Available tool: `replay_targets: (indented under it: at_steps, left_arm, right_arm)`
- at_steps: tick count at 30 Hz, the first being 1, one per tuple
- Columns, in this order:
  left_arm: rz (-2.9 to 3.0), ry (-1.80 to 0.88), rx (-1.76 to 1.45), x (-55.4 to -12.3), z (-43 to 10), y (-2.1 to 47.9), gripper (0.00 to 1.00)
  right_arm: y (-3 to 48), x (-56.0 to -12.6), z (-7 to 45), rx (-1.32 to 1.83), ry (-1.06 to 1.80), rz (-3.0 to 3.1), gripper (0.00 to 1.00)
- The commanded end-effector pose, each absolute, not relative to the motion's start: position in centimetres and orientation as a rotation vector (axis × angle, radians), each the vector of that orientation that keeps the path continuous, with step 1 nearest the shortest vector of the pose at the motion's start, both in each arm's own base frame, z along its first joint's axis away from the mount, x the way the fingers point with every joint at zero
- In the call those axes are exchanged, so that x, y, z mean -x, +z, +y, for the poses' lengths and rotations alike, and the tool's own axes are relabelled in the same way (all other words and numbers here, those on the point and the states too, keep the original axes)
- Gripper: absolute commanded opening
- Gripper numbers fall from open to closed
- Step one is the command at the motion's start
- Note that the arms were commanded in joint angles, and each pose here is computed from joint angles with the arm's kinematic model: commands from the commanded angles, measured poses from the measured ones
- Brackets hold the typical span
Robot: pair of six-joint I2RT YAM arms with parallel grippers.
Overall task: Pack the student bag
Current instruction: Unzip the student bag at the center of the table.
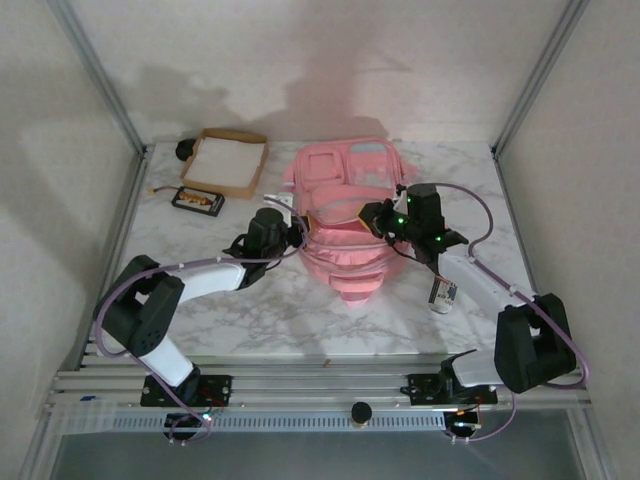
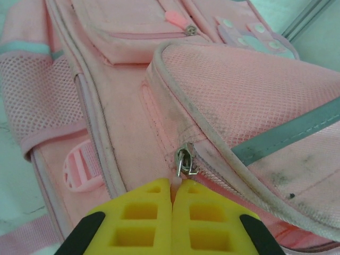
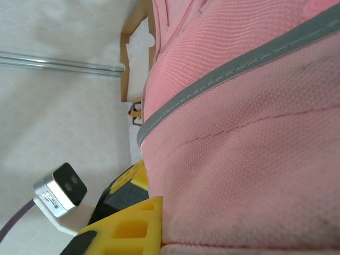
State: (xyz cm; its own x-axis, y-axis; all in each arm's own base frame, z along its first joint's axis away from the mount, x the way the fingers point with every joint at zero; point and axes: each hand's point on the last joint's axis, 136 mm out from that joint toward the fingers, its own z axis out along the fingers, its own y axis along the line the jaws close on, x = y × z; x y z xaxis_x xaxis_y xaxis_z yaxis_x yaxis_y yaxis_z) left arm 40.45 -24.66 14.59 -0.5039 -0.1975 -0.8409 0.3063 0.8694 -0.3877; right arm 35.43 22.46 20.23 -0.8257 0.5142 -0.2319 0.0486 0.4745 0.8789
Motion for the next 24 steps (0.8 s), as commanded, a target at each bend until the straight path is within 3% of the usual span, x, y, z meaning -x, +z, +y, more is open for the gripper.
replay_targets:
  at_steps: [1, 3, 4, 6, 8, 10, 18, 19, 24]
  left_arm:
    - [2.057, -0.342, 0.179, -42.4, -16.4, 12.3, 0.0]
    - [2.054, -0.366, 0.134, -41.7, -17.2, 12.5, 0.0]
    - [2.072, -0.374, 0.122, -41.6, -17.4, 12.4, 0.0]
    - [2.107, -0.375, 0.131, -41.3, -17.4, 12.2, 0.1]
    - [2.103, -0.408, 0.134, -40.5, -17.5, 13.0, 0.31]
    - [2.118, -0.43, 0.147, -39.2, -17.2, 13.2, 0.45]
    - [2.158, -0.546, 0.179, -34.3, -17.5, 14.9, 0.61]
    - [2.162, -0.579, 0.149, -33.7, -18.3, 15.3, 0.64]
    - [2.159, -0.701, 0.025, -31.2, -22.7, 17.3, 0.72]
  right_arm:
    - [22.0, -36.8, 21.1, -0.405, 1.284, 2.194, 0.0]
    - [21.7, -37.1, 20.9, -0.387, 1.226, 2.206, 0.0]
    - [21.6, -37.1, 20.5, -0.384, 1.185, 2.212, 0.07]
    - [21.4, -37.1, 19.5, -0.375, 1.088, 2.233, 0.14]
    - [21.3, -36.7, 18.5, -0.348, 0.991, 2.252, 0.32]
    - [21.1, -36.2, 16.7, -0.354, 0.866, 2.282, 0.5]
    - [22.4, -31.1, 9.7, -0.465, 0.524, 2.305, 0.94]
    - [22.1, -30.1, 8.2, -0.52, 0.455, 2.313, 0.98]
    - [19.9, -25.5, 2.2, -0.768, 0.191, 2.351, 0.99]
